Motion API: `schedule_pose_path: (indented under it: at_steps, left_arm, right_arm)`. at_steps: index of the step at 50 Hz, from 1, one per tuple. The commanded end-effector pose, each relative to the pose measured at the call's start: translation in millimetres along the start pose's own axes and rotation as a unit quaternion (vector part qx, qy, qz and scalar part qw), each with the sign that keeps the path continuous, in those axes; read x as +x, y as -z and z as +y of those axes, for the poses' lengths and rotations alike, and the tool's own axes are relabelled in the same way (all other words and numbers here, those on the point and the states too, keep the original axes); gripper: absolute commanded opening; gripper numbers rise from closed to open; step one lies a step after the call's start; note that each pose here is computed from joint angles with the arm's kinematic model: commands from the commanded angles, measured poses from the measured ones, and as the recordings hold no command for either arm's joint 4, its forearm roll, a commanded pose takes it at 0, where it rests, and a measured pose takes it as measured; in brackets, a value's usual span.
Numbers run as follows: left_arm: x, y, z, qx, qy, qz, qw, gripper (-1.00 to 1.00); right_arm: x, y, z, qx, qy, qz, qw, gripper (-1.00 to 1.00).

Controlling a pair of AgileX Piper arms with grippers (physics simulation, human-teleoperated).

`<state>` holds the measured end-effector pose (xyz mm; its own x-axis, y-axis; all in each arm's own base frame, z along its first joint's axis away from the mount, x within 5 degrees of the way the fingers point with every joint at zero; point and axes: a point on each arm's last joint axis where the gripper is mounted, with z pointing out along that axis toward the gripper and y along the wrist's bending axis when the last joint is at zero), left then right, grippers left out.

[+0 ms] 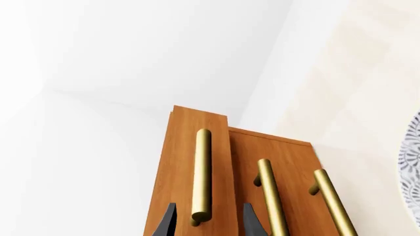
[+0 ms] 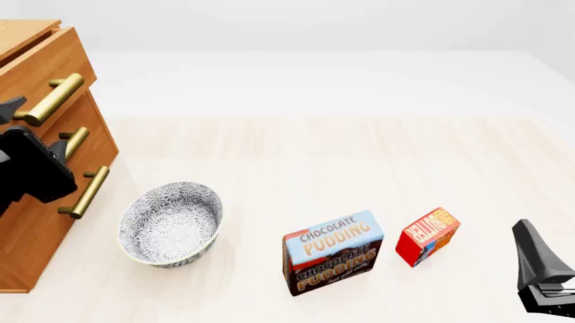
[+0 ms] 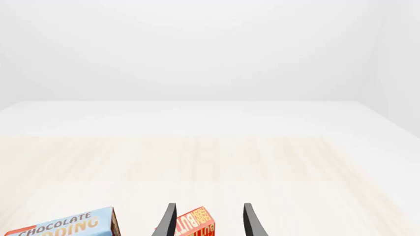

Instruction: Put the butter at the back in the top drawer of the cabinet and close it.

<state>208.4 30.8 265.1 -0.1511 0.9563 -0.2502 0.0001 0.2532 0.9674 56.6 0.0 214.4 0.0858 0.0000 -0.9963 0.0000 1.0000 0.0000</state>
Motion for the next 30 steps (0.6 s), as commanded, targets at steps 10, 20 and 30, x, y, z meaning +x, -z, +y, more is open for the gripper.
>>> schedule_pose_path:
  at_steps: [10,20,30]
  left_arm:
    - [1.9,-7.5,-3.8,0.002,-0.002,0.003,1.0000,1.00]
    - [1.6,-9.5,-2.4,0.002,-0.002,0.003,1.0000,1.00]
    - [1.2,-8.2,-0.8,-0.002,-0.003,0.002,1.0000,-1.00]
  right_arm:
    - [0.0,0.0,0.0,0.000,0.000,0.000,1.0000,1.00]
    - [0.0,0.0,0.0,0.000,0.000,0.000,1.0000,1.00]
    - [0.0,0.0,0.0,0.000,0.000,0.000,1.0000,1.00]
